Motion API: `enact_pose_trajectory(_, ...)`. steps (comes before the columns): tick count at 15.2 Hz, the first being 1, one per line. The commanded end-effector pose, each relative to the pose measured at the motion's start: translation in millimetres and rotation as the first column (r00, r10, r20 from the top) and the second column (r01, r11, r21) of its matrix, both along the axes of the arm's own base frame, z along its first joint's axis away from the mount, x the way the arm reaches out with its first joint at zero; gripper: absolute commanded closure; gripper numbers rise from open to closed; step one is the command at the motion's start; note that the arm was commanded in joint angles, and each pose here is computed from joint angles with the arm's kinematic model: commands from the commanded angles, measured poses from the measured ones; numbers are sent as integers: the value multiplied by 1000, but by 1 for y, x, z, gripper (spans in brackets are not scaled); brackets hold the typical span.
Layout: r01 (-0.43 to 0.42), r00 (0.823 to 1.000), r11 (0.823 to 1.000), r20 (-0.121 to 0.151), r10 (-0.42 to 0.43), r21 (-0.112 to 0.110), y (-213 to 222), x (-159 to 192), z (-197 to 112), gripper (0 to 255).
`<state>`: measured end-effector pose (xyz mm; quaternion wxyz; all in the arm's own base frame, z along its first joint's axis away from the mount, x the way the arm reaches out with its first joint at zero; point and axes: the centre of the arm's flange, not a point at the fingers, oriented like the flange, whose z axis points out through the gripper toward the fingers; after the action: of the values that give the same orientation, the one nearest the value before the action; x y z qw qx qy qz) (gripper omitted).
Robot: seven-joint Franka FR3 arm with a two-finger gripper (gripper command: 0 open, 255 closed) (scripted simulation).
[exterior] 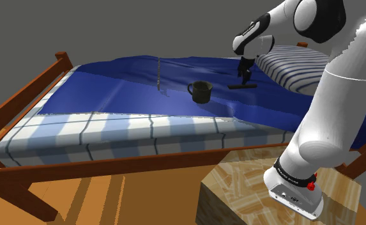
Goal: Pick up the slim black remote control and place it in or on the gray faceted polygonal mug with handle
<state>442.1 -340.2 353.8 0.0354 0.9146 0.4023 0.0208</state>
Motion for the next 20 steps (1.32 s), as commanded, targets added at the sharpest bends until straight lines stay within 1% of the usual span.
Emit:
enact_pose_trajectory(1,-9,1000,1000,0,9,0,-3,2,-10,0)
enact_pose_trajectory(6,-9,1000,1000,0,9,0,-4,4,-39,0)
enact_pose_trajectory(14,-9,1000,1000,0,9,0,-4,4,-39,0)
enact_pose_trajectory(15,-9,1000,1000,0,9,0,-4,4,-39,255)
enact_pose_trajectory(20,-9,1000,1000,0,9,0,-4,4,-39,255)
